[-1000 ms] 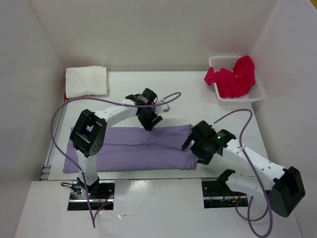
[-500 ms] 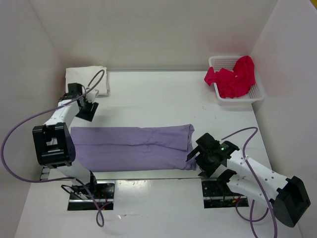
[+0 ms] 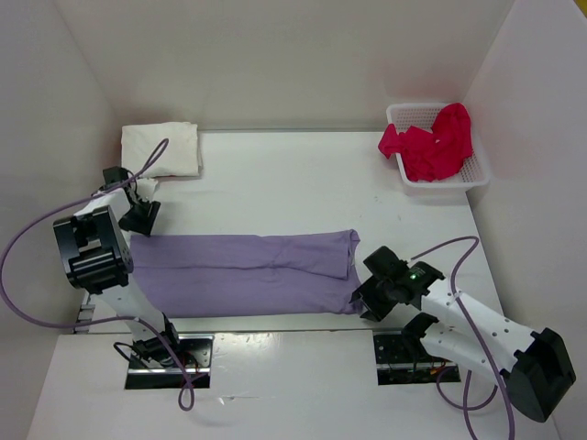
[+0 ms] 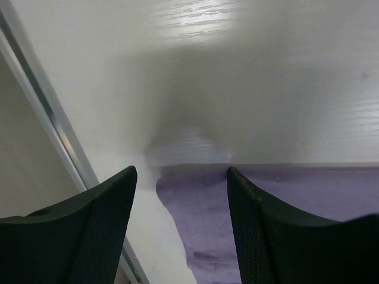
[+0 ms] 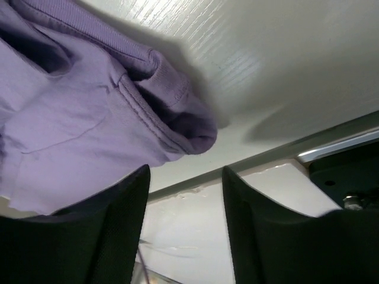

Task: Fold and stack the t-shirts
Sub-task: Fold the other side of the tshirt into a rectangle

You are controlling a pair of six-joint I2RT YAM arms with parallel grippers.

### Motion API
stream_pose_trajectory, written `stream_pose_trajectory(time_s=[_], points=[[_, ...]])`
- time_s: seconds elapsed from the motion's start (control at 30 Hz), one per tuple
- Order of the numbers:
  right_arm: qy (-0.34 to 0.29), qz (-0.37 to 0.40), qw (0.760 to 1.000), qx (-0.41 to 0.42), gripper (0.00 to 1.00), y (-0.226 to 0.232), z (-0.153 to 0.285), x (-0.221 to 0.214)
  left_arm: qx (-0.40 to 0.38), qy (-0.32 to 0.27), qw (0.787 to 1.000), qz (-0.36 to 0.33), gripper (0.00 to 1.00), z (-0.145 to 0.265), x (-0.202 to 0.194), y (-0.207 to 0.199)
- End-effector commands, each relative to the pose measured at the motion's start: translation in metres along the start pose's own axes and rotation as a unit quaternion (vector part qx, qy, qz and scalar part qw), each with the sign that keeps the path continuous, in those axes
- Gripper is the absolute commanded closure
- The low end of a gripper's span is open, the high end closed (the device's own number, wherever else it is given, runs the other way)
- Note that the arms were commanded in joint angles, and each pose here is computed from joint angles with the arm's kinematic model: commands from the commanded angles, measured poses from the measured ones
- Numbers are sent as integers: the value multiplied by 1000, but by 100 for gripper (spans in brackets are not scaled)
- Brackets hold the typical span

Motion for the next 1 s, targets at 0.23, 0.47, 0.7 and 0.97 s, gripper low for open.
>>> stream_pose_trajectory(time_s=[0.23,0.47,0.7,0.97], points=[[-8,-28,999,-32,28,9,-9,2,16,5,1000,-3,30,-11,-17,29],[-15,8,999,-33,34,35,-2,0,18,6,1000,-8,30,-10,-22,40],[-48,54,996,-51,30,67,-4,1,11,14,1000,15,30,-12,-38,53],[-45,60,994,-77,27,57,-22,2,5,32,999,27,30,-13,-54,60]])
Point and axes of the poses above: each gripper's point midway between its finger pads, its own z axis back along the fingers, its own y axis along the line the jaws close on, x = y × z, the point moved 10 cm from there along z, back along the fingers, and after that the axes turned 12 degrees about z, right-handed, at the moved point
